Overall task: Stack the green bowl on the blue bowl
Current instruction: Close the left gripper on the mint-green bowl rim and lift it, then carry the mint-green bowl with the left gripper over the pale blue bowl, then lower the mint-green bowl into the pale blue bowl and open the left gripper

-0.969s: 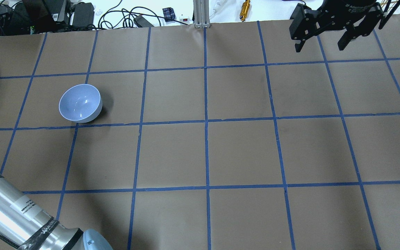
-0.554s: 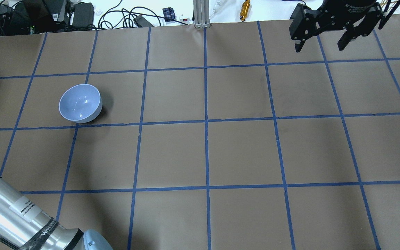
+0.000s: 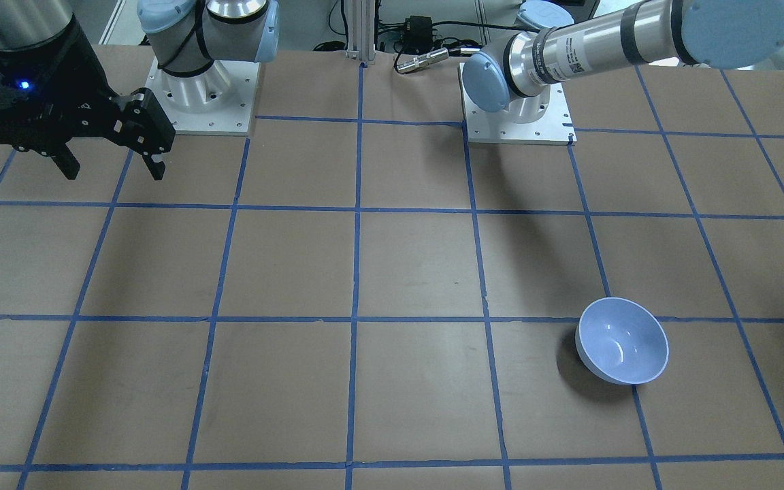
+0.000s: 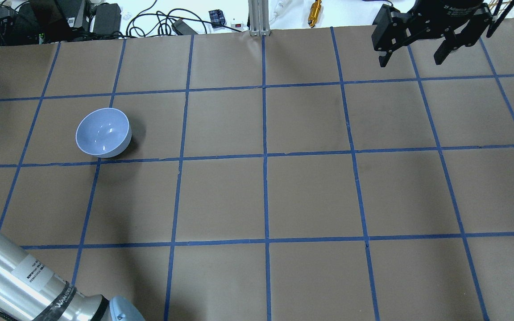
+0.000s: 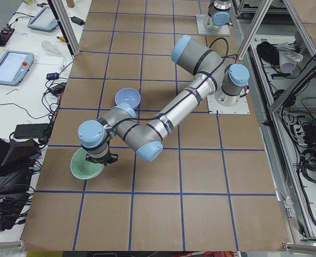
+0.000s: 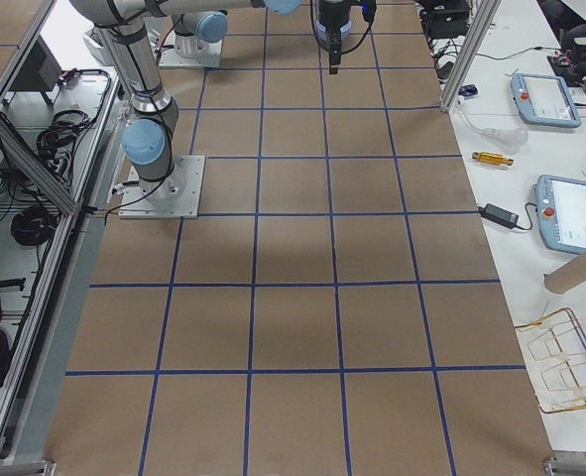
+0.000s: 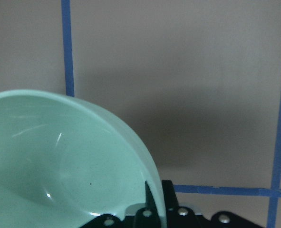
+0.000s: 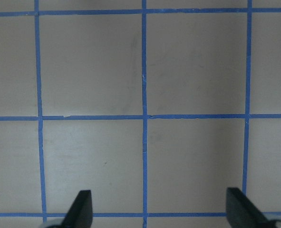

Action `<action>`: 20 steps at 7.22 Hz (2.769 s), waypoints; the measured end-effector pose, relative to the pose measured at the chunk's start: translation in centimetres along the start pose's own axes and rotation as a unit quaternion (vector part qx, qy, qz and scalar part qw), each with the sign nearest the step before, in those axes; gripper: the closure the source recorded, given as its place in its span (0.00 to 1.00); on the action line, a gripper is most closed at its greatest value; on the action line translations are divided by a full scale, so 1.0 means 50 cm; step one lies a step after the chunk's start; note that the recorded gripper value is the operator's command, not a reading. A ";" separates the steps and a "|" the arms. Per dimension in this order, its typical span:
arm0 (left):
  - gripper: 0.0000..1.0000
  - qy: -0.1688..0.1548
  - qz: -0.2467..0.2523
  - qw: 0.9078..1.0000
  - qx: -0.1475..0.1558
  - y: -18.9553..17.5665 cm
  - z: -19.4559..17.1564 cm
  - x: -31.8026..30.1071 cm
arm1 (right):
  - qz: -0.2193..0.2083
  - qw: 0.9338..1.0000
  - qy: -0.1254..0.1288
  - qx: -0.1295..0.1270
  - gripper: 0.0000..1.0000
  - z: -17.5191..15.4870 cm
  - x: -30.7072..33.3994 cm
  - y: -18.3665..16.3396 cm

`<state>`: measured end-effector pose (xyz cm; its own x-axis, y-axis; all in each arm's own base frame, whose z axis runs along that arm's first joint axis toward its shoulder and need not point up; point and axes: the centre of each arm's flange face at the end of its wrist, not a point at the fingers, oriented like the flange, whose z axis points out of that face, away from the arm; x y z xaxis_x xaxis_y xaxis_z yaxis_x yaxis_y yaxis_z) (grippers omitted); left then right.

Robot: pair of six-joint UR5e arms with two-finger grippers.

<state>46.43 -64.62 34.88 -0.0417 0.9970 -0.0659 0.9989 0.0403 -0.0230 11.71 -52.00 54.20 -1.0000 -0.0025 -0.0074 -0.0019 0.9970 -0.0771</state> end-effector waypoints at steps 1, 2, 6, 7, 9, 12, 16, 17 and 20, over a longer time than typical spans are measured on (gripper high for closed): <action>1.00 0.009 -0.005 1.000 0.008 -0.080 -0.034 0.028 | 0.000 1.000 0.000 0.000 0.00 0.000 0.000 0.000; 1.00 0.019 -0.004 1.000 0.016 -0.180 -0.064 0.061 | 0.000 1.000 0.000 0.000 0.00 0.000 0.000 0.000; 1.00 0.025 -0.027 0.999 0.019 -0.572 -0.080 0.181 | 0.001 1.000 0.000 0.000 0.00 0.000 0.000 0.000; 1.00 0.013 -0.028 0.999 0.012 -0.642 -0.057 0.199 | 0.001 1.000 0.000 0.000 0.00 0.001 0.000 -0.001; 1.00 -0.005 -0.030 1.000 0.005 -0.716 0.042 0.234 | 0.001 1.000 0.000 0.000 0.00 0.000 0.000 0.000; 0.01 -0.009 -0.052 0.999 0.008 -0.744 0.136 0.250 | 0.000 1.000 0.000 0.000 0.00 0.000 0.000 0.000; 0.00 0.002 -0.165 0.986 0.009 -0.757 0.060 0.244 | 0.000 1.000 0.000 0.000 0.00 0.000 0.000 0.000; 0.00 0.021 -0.207 0.978 0.013 -0.765 -0.014 0.245 | 0.000 1.000 0.000 0.000 0.00 0.000 0.000 0.000; 0.00 0.067 -0.350 0.934 0.005 -0.900 -0.209 0.285 | 0.000 1.000 0.000 0.000 0.00 0.001 0.000 0.000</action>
<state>1.07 -51.51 45.40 -0.6814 0.7258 0.0947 0.7274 0.6858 -0.0222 11.72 -52.03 54.16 -1.0000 -0.0025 -0.0081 -0.0019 0.9971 -0.0765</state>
